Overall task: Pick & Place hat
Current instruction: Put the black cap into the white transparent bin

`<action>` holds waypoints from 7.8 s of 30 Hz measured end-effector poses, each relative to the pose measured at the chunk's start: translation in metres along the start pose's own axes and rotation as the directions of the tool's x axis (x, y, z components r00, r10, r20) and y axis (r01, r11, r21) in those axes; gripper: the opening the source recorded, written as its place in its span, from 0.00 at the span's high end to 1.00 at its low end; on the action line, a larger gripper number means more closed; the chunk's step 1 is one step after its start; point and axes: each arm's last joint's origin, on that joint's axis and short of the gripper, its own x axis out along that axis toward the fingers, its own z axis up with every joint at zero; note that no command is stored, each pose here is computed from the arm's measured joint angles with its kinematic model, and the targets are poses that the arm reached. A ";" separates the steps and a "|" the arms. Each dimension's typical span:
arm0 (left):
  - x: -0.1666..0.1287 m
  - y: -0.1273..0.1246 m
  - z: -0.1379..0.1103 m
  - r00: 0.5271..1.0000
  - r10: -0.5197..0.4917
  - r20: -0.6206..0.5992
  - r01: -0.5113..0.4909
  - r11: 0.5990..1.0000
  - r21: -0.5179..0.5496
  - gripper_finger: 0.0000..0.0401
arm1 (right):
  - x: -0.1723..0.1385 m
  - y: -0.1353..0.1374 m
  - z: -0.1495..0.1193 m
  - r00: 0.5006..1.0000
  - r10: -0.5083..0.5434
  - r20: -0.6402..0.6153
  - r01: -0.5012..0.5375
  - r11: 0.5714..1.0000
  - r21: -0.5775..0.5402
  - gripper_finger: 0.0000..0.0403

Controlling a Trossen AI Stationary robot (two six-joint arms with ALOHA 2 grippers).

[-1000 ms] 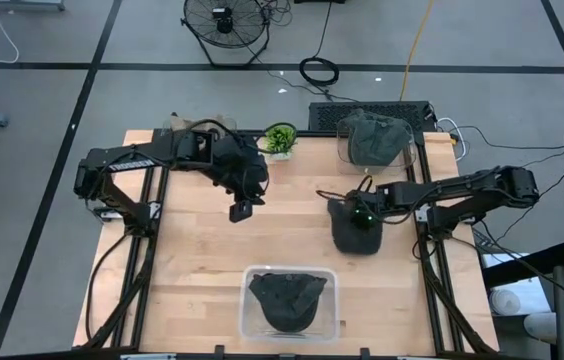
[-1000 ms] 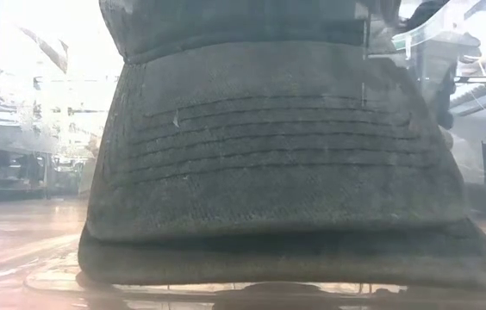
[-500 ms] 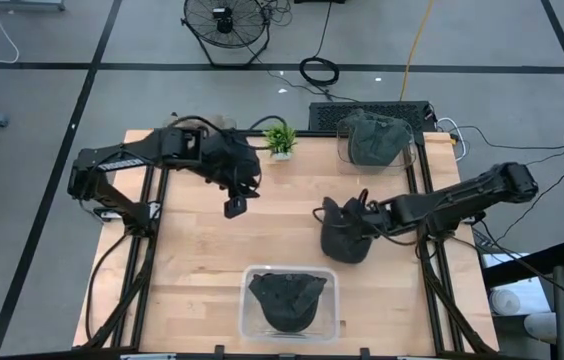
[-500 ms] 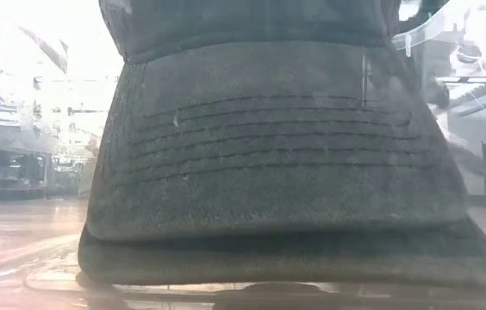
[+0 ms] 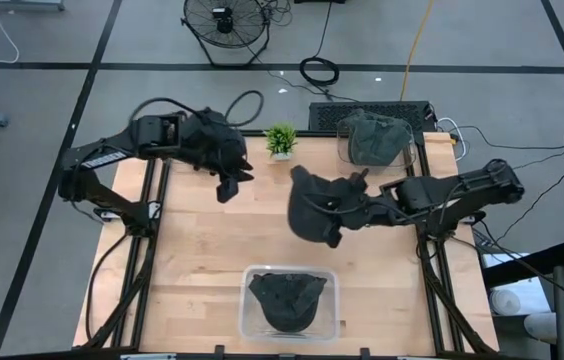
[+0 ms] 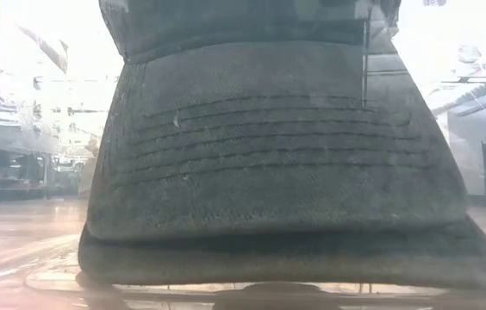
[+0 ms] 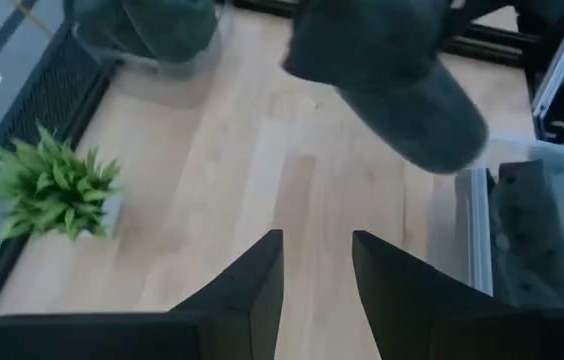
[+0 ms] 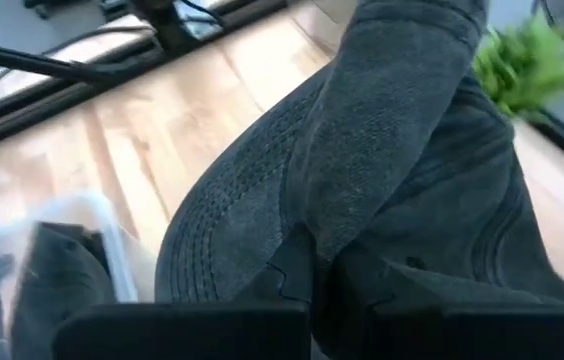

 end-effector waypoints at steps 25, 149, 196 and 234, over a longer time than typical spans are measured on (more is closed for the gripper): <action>-0.098 -0.030 0.031 0.720 -0.243 0.650 0.286 0.957 0.041 0.67 | -0.052 0.080 0.046 0.956 0.239 0.168 -0.205 0.959 -0.198 1.00; 0.007 -0.198 -0.049 0.987 -0.138 0.088 0.146 0.985 -0.090 0.67 | 0.054 0.133 -0.117 0.746 0.472 -0.470 -0.445 0.878 0.175 0.85; 0.124 -0.268 -0.094 0.945 -0.255 -0.206 0.278 0.956 0.092 0.67 | 0.079 0.138 -0.123 0.855 0.434 -0.285 -0.417 0.901 0.121 1.00; 0.202 -0.234 -0.113 0.922 0.009 -0.387 0.064 0.982 0.176 0.67 | 0.091 0.117 -0.150 0.889 0.290 -0.354 -0.258 0.957 0.135 1.00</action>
